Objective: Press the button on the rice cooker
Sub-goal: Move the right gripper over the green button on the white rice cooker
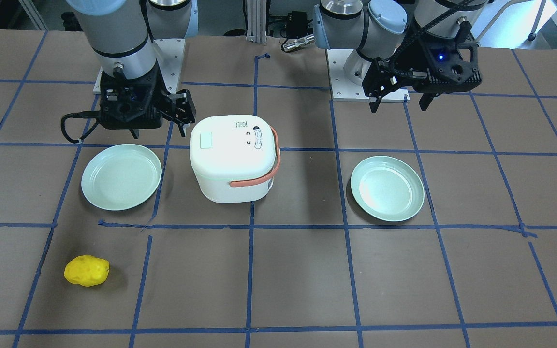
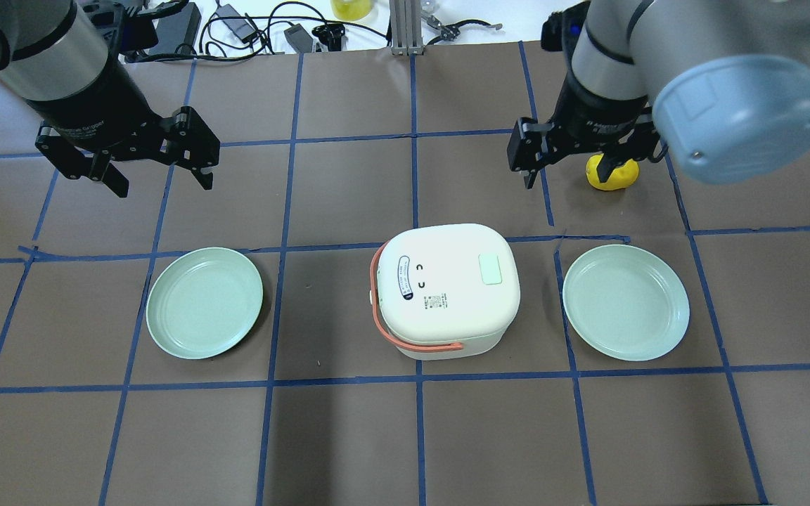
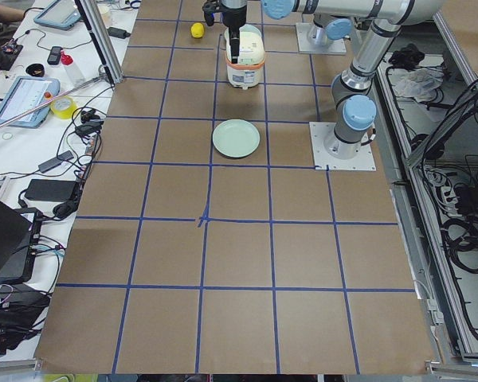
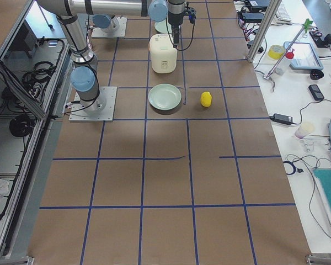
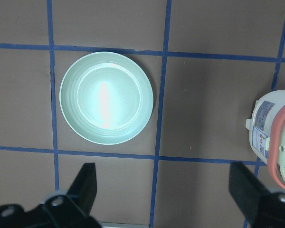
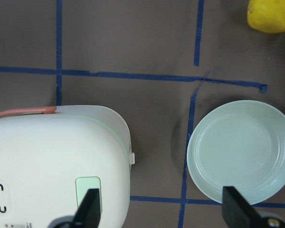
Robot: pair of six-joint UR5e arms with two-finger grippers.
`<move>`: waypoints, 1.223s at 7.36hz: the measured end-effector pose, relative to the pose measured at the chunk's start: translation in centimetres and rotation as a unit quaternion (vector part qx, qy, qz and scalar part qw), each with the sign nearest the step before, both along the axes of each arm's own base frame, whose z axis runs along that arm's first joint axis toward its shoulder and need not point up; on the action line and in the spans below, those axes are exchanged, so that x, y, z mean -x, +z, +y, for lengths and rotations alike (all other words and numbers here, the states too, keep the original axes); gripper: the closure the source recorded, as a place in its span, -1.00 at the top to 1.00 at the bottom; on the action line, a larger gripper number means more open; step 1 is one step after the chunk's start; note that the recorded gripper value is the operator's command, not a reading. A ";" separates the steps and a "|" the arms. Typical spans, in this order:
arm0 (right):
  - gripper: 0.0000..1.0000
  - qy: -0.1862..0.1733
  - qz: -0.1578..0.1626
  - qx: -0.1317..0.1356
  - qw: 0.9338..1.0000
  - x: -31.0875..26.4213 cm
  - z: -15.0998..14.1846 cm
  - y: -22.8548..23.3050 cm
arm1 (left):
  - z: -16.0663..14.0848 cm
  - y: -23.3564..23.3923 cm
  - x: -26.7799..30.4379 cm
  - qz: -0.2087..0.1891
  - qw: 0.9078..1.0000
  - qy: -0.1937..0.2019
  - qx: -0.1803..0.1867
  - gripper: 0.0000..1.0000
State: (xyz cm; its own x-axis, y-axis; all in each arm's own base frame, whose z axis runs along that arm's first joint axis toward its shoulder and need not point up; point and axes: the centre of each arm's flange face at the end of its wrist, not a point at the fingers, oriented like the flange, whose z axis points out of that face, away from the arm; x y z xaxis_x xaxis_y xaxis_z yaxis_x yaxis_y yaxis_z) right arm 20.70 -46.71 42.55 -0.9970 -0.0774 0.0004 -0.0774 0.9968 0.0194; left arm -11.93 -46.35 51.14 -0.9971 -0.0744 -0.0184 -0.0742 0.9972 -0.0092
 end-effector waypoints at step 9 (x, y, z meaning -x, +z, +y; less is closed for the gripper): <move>-0.84 0.008 -0.029 -0.038 0.999 -4.5 3.9 -6.1 | 0.0 0.0 0.0 0.000 1.000 0.000 0.000 1.00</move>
